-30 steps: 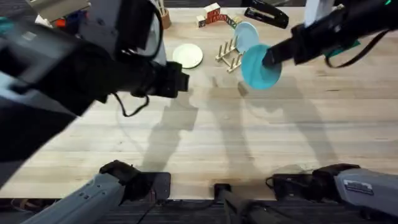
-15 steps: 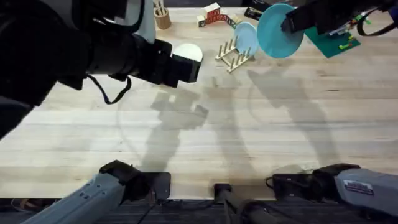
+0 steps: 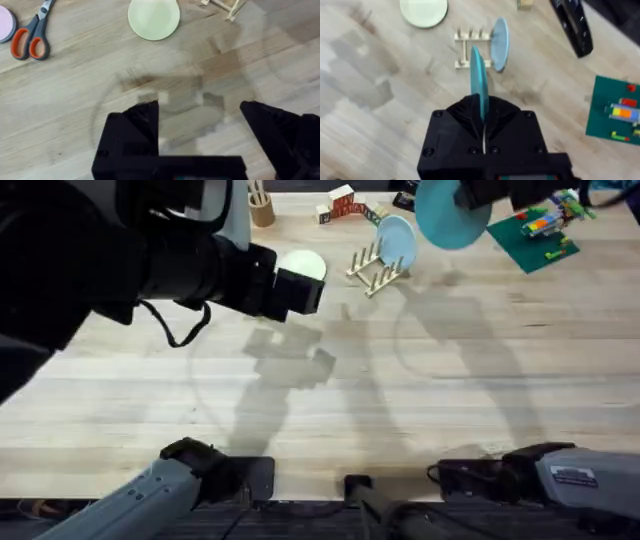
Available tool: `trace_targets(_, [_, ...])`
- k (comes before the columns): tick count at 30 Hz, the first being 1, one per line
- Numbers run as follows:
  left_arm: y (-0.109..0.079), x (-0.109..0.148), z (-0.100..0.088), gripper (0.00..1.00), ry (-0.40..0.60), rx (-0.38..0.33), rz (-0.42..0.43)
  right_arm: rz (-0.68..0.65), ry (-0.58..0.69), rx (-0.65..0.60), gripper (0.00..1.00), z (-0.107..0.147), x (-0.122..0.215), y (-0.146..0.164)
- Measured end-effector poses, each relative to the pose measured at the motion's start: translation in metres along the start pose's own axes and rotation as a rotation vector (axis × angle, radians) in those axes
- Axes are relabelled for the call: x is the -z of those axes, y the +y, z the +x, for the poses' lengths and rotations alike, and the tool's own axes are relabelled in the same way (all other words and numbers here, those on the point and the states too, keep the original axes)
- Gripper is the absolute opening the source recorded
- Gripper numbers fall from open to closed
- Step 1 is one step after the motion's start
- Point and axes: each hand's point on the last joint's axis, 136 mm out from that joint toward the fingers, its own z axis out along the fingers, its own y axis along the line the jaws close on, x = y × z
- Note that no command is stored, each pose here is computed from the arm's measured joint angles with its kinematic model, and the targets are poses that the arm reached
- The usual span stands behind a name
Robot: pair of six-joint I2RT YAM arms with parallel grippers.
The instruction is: Pick up the plates from the table one by one and place each into a slot on the dish rack.
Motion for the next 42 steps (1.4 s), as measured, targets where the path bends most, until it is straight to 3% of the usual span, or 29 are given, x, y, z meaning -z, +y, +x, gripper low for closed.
trace_targets(8, [0.0,0.0,0.0,0.994,0.0,0.0,0.0,-0.005,0.013,0.029,0.028,-0.024,-0.026,-0.014])
trace_targets(20, [0.0,0.0,0.0,0.995,0.0,0.0,0.0,-0.028,0.076,0.09,0.029,-0.024,-0.082,-0.025])
trace_targets(42, [0.0,0.0,0.0,0.994,0.0,0.0,0.0,-0.023,0.06,0.122,0.029,-0.03,-0.095,-0.029])
